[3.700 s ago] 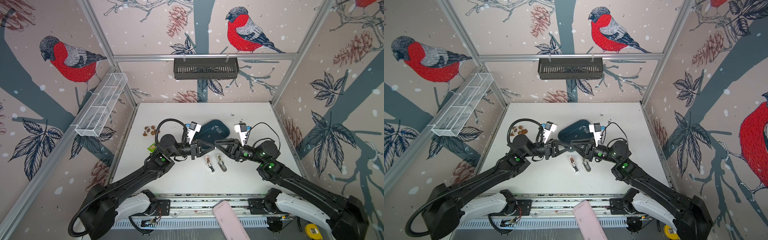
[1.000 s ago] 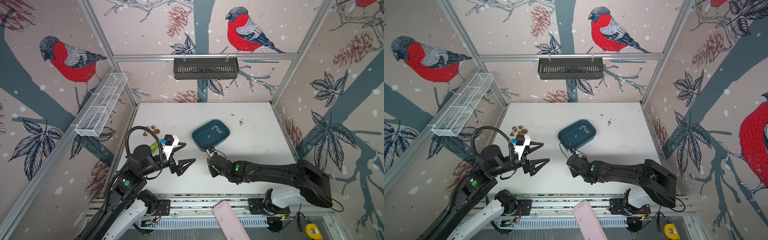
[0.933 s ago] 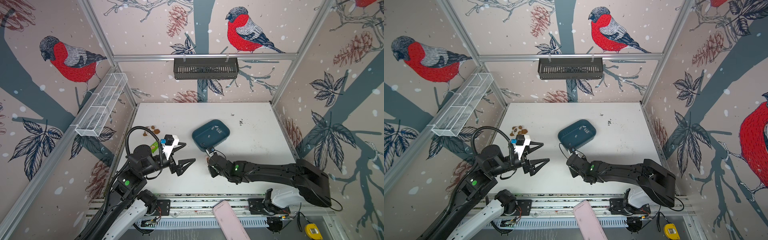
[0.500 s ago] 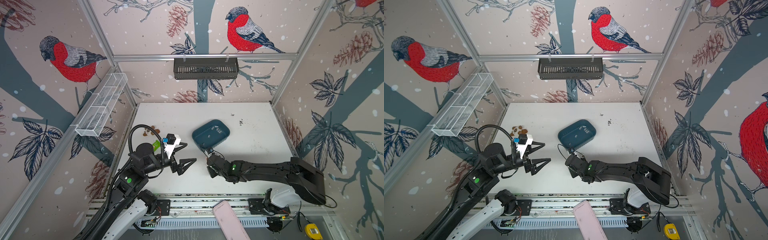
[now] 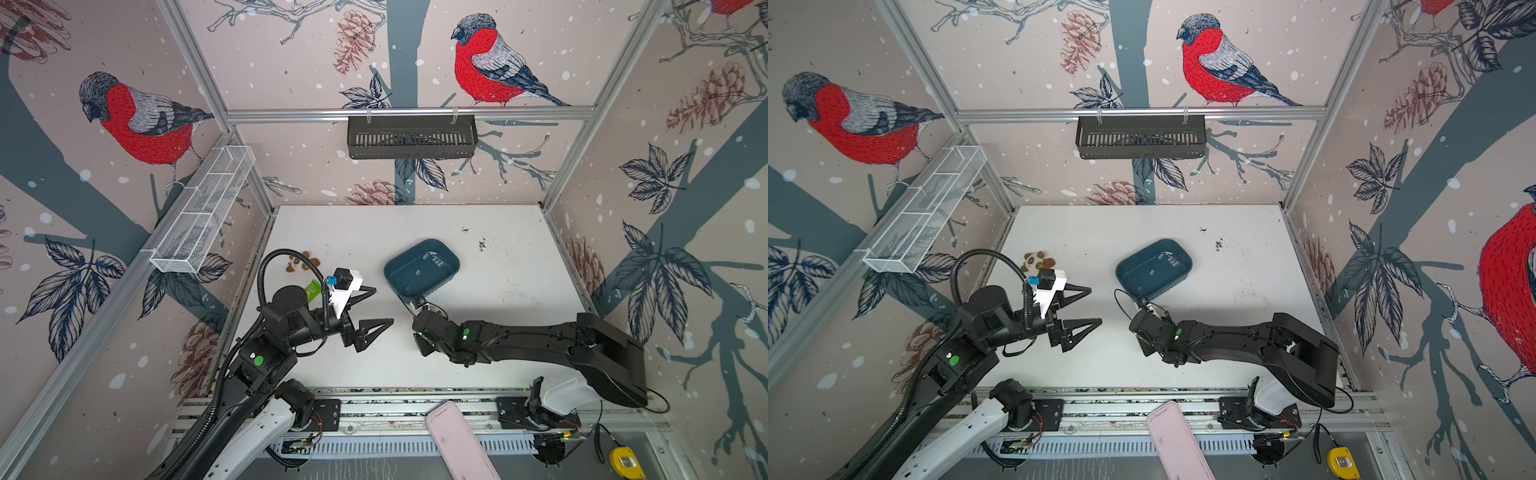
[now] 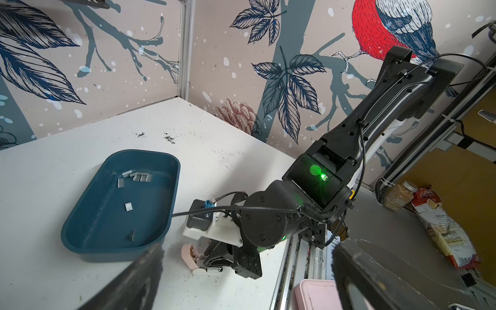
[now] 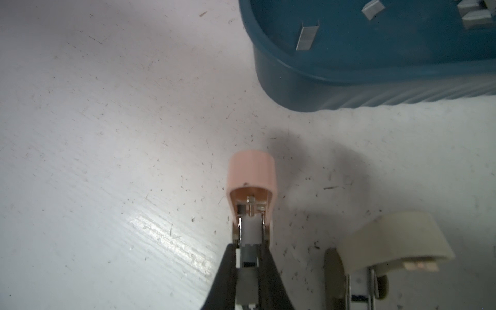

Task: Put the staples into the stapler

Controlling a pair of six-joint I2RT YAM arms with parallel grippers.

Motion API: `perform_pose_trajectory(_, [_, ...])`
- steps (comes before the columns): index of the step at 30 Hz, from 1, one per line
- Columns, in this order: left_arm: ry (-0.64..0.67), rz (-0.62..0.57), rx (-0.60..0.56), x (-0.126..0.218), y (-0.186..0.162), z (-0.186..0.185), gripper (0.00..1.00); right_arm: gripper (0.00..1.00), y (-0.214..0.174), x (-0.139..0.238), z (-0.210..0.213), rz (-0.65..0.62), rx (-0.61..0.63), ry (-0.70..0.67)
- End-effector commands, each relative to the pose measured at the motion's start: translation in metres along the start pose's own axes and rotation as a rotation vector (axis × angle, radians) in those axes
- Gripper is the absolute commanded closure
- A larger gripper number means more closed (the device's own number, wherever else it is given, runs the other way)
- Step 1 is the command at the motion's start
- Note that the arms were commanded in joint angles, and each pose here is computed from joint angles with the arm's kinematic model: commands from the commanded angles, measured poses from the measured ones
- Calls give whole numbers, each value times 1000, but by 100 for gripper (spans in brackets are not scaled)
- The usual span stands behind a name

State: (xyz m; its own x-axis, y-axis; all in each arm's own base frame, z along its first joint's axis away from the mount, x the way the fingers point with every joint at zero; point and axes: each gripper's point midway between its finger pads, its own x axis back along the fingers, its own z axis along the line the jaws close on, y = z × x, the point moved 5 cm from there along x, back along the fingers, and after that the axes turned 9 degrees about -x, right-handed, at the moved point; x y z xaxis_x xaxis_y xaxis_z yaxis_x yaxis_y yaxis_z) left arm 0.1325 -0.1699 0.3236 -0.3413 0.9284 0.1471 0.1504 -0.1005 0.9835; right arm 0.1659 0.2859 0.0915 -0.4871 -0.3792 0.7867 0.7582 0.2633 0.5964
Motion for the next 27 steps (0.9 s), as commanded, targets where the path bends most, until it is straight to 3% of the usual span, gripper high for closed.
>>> perform_pose_trajectory(1, [-12,-34,-45,0,7,-1,3,86,0,-1,-2,-4,-8,-25])
perform_pose_trajectory(27, [-24,-27,-38,-1,6,-2,3,87,0,-4,0,3,-10,-18])
